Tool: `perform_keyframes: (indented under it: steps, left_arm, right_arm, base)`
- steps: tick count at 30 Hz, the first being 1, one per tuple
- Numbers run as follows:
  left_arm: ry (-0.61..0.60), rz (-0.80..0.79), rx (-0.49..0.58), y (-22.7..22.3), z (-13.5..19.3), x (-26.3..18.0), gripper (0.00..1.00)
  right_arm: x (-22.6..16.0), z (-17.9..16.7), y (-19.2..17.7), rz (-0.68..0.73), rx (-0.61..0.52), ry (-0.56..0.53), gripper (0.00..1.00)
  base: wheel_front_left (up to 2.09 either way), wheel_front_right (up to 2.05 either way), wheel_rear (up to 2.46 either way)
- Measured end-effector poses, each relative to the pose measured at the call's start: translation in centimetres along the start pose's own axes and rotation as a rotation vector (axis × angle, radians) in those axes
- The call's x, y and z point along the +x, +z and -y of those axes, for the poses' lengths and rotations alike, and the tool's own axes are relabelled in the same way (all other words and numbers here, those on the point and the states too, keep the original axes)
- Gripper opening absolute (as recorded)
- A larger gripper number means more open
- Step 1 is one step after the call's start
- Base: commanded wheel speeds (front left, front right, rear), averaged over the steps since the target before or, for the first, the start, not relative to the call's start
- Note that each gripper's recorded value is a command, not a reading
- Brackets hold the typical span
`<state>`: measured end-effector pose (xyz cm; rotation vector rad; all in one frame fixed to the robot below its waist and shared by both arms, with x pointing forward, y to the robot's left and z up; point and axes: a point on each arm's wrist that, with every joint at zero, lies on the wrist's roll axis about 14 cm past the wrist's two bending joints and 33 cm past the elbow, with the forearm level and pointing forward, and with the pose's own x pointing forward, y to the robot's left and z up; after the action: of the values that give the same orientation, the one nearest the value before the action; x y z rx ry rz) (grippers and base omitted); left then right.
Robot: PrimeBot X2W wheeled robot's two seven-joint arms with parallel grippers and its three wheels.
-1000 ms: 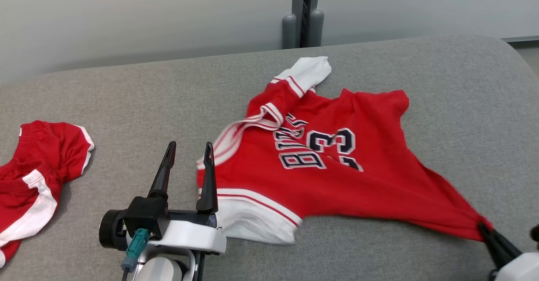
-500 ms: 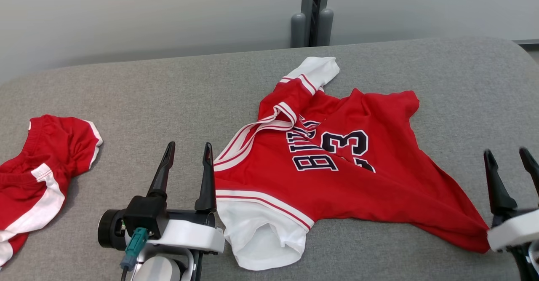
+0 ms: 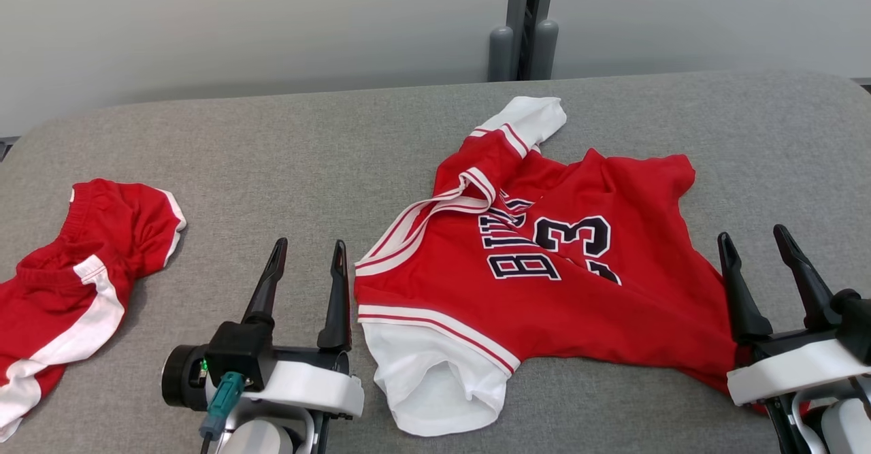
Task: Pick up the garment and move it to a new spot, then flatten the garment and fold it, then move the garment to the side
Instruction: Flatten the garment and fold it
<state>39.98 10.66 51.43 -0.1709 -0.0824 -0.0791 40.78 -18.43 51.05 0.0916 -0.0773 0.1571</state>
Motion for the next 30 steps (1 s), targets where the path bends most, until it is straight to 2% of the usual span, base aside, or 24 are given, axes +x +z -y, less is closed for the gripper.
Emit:
perform_keyframes:
  steps: [6,7,9,15,25,30]
  left_arm:
    - [-0.015,-0.073,-0.015,-2.1,0.1,-1.2,1.0]
    - [-0.034,-0.167,-0.039,-4.9,0.5,-2.4,1.0]
    - [-0.05,-0.263,-0.06,-7.6,0.9,-3.8,1.0]
    - [-0.091,-0.49,-0.162,-11.7,2.2,-5.7,1.0]
    - [-0.18,-0.671,-0.221,-13.2,4.1,-7.2,1.0]
    - [-0.254,-0.768,-0.215,-13.7,5.2,-8.9,1.0]
  right_arm:
    - [0.1,-0.2,0.2,0.008,0.003,0.002,1.0]
    - [0.1,-0.2,0.4,0.011,0.003,0.002,1.0]
    - [0.0,-0.2,0.4,0.012,0.005,0.002,1.0]
    - [-0.5,-0.6,-0.5,-0.011,0.012,0.002,1.0]
    - [-0.5,-0.6,-1.1,-0.028,0.024,-0.009,1.0]
    - [-0.6,-0.5,-1.2,-0.032,0.026,-0.014,1.0]
  base:
    - [0.0,0.0,0.0]
    - [0.0,0.0,0.0]
    - [0.0,0.0,0.0]
    - [0.0,0.0,0.0]
    - [0.0,0.0,0.0]
    - [0.0,0.0,0.0]
